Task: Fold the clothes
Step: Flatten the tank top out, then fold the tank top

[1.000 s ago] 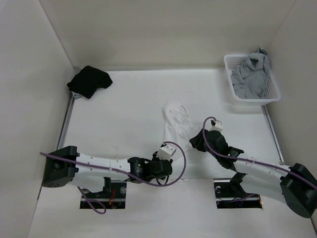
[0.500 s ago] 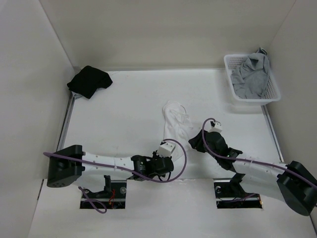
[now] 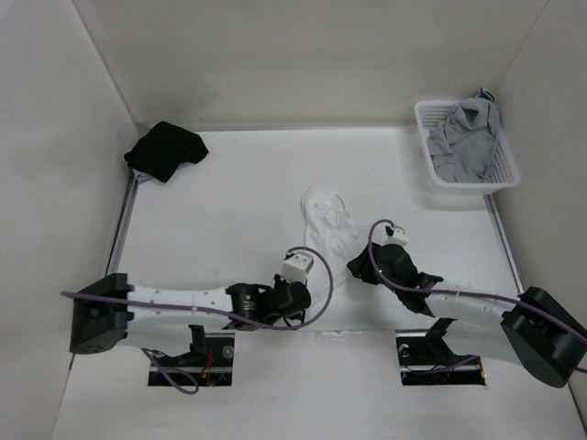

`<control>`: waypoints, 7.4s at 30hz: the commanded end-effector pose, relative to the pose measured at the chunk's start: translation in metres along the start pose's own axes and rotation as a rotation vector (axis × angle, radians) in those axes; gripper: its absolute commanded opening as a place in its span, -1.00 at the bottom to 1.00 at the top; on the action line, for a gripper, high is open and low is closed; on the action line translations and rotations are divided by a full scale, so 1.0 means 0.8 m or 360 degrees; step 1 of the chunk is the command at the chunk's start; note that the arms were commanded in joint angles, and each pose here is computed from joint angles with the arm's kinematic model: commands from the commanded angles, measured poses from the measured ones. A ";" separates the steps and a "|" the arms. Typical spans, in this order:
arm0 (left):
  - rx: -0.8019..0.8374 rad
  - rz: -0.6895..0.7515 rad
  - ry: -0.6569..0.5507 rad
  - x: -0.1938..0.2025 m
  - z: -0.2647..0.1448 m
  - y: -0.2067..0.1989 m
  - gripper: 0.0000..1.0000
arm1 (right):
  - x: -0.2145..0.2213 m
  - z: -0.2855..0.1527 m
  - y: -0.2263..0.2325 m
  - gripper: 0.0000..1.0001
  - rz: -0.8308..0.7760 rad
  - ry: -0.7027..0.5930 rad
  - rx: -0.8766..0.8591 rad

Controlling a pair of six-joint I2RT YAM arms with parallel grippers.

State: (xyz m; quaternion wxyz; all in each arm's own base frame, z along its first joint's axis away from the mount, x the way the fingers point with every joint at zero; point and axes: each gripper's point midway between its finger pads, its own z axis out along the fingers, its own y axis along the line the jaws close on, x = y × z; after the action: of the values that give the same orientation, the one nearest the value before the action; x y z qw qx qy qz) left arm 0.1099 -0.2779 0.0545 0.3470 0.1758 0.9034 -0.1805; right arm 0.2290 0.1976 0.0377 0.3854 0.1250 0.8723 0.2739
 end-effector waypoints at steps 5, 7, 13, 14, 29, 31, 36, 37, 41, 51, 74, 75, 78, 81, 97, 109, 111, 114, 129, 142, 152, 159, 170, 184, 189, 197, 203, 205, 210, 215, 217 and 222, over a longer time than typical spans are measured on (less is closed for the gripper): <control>0.0136 -0.0569 -0.0273 -0.050 -0.032 0.047 -0.92 | 0.009 -0.007 0.019 -0.28 0.0064 0.0059 -0.0029; 0.0169 -0.0686 -0.0312 -0.052 -0.034 0.059 -0.92 | 0.015 -0.009 0.020 -0.18 0.0066 0.0082 -0.0031; 0.0255 -0.0815 -0.0357 -0.065 -0.033 0.068 -0.92 | 0.028 0.002 0.047 -0.28 0.0089 0.0184 -0.0106; 0.0261 -0.0817 -0.0363 -0.066 -0.033 0.067 -0.92 | 0.031 0.004 0.052 -0.29 0.0086 0.0206 -0.0124; 0.0613 -0.0718 -0.1253 -0.420 -0.134 0.026 -0.95 | -0.238 -0.069 0.191 -0.95 -0.0214 -0.0432 -0.0271; 0.0614 -0.0737 -0.1375 -0.457 -0.160 0.038 -0.95 | -0.276 -0.098 0.216 -0.95 -0.0323 -0.0514 -0.0258; 0.0576 -0.0801 -0.1537 -0.453 -0.204 0.074 -0.95 | -0.270 -0.129 0.247 -0.91 -0.0549 -0.0480 -0.0237; 0.0529 -0.0834 -0.1520 -0.431 -0.197 0.087 -0.95 | -0.249 -0.123 0.246 -0.90 -0.0575 -0.0417 -0.0241; 0.0381 -0.1003 -0.1378 -0.318 -0.150 0.136 -0.93 | -0.112 -0.078 0.216 -0.86 -0.0630 -0.0056 -0.0194; 0.0319 -0.1371 -0.1054 -0.140 -0.070 0.191 -0.90 | 0.052 -0.068 0.146 0.06 -0.0527 0.0277 -0.0088; 0.0295 -0.1239 -0.1033 -0.157 -0.074 0.194 -0.90 | 0.085 -0.025 0.029 -0.33 -0.0108 0.0339 0.0307; 0.0298 -0.1235 -0.1034 -0.158 -0.075 0.194 -0.90 | 0.088 -0.027 0.029 -0.34 -0.0099 0.0346 0.0305; 0.0308 -0.1232 -0.1036 -0.159 -0.076 0.193 -0.90 | 0.095 -0.034 0.027 -0.34 -0.0082 0.0372 0.0314; 0.0309 -0.1224 -0.1046 -0.161 -0.078 0.193 -0.90 | 0.099 -0.041 0.026 -0.29 -0.0087 0.0387 0.0330; 0.0316 -0.1194 -0.0957 -0.141 -0.070 0.189 -0.89 | 0.067 -0.059 0.016 -0.95 -0.0003 0.0200 0.0291; 0.0594 -0.1031 -0.1329 -0.262 -0.185 0.146 -1.00 | -0.090 -0.160 0.108 -1.00 -0.0071 -0.0271 -0.0092; 0.0653 -0.0968 -0.1540 -0.316 -0.250 0.135 -1.00 | -0.151 -0.207 0.140 -1.00 -0.0159 -0.0446 -0.0124; 0.0725 -0.0904 -0.1849 -0.375 -0.346 0.123 -1.00 | -0.238 -0.281 0.181 -1.00 -0.0236 -0.0710 -0.0166; 0.0755 -0.0947 -0.2147 -0.436 -0.440 0.121 -1.00 | -0.360 -0.374 0.320 -0.97 -0.0434 -0.1065 -0.0523; 0.0307 -0.1203 -0.1921 -0.520 -0.247 0.244 -1.00 | -0.458 -0.123 0.313 -0.97 -0.0381 -0.0750 -0.0499; 0.0449 -0.1166 -0.2006 -0.568 -0.278 0.250 -1.00 | -0.492 -0.154 0.330 -0.95 -0.0388 -0.0820 -0.0553; 0.0363 -0.1334 -0.1762 -0.433 -0.188 0.263 -1.00 | -0.346 -0.083 0.242 -0.94 -0.0237 -0.0547 -0.0520; 0.0299 -0.1543 -0.0961 -0.134 -0.073 0.239 -0.98 | -0.040 -0.065 0.089 -0.94 -0.0043 0.0049 -0.0371; 0.0114 -0.1412 -0.1027 -0.149 -0.125 0.216 -0.98 | 0.010 -0.130 0.083 -0.94 -0.0042 0.0157 -0.0321; 0.0046 -0.1386 -0.1232 -0.226 -0.117 0.240 -0.98 | -0.084 -0.098 0.097 -0.94 -0.0118 -0.0110 -0.0262; 0.0016 -0.1354 -0.1416 -0.372 -0.056 0.276 -0.98 | -0.219 -0.033 0.086 -0.95 -0.0005 -0.0352 -0.0190; -0.0099 -0.1412 -0.1225 -0.413 0.071 0.327 -0.86 | -0.271 0.042 0.051 -0.88 0.0089 -0.0334 -0.0057; -0.0074 -0.1412 -0.1143 -0.415 0.103 0.332 -0.59 | -0.282 0.070 0.032 -0.66 0.0116 -0.0316 0.0013; -0.0162 -0.1478 -0.1125 -0.377 0.087 0.339 -0.31 | -0.287 0.082 0.017 -0.01 0.0138 -0.0313 0.0088; -0.0246 -0.1424 -0.1039 -0.277 0.047 0.315 -0.47 | -0.239 0.031 0.029 -0.09 0.0068 -0.0375 0.0069; -0.0303 -0.1424 -0.0957 -0.226 0.039 0.312 -0.48 | -0.198 0.012 0.040 -0.55 0.0030 -0.0342 0.0010; -0.0348 -0.1341 -0.0749 -0.153 0.037 0.302 -0.30 | -0.097 -0.011 0.036 -0.93 0.0032 -0.0178 -0.0042</control>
State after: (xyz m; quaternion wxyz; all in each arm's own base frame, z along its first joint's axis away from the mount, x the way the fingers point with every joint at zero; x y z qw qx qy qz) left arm 0.3362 -0.1064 0.0871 0.4696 -0.3106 0.7830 -0.2644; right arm 0.2906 0.1878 0.1255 0.4368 0.1215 0.8427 0.2905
